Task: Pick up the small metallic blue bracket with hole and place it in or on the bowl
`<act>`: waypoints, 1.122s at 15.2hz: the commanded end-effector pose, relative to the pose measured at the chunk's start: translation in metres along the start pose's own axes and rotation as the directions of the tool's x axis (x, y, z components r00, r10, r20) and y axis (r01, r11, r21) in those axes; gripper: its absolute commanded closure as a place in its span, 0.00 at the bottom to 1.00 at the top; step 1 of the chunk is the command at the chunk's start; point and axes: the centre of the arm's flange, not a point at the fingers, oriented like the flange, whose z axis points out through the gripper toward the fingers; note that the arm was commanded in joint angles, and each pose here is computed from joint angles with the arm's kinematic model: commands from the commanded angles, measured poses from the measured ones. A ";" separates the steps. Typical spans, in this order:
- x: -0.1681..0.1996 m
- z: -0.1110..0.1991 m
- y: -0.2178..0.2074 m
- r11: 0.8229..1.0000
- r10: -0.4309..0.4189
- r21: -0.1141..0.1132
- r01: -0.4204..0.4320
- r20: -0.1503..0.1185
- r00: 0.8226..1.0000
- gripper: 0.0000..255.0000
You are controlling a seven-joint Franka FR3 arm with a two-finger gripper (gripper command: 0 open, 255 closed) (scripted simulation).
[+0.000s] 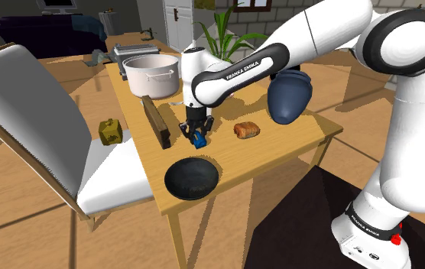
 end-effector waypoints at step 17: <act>0.001 -0.095 0.000 1.000 0.000 0.000 0.000 0.000 1.000 1.00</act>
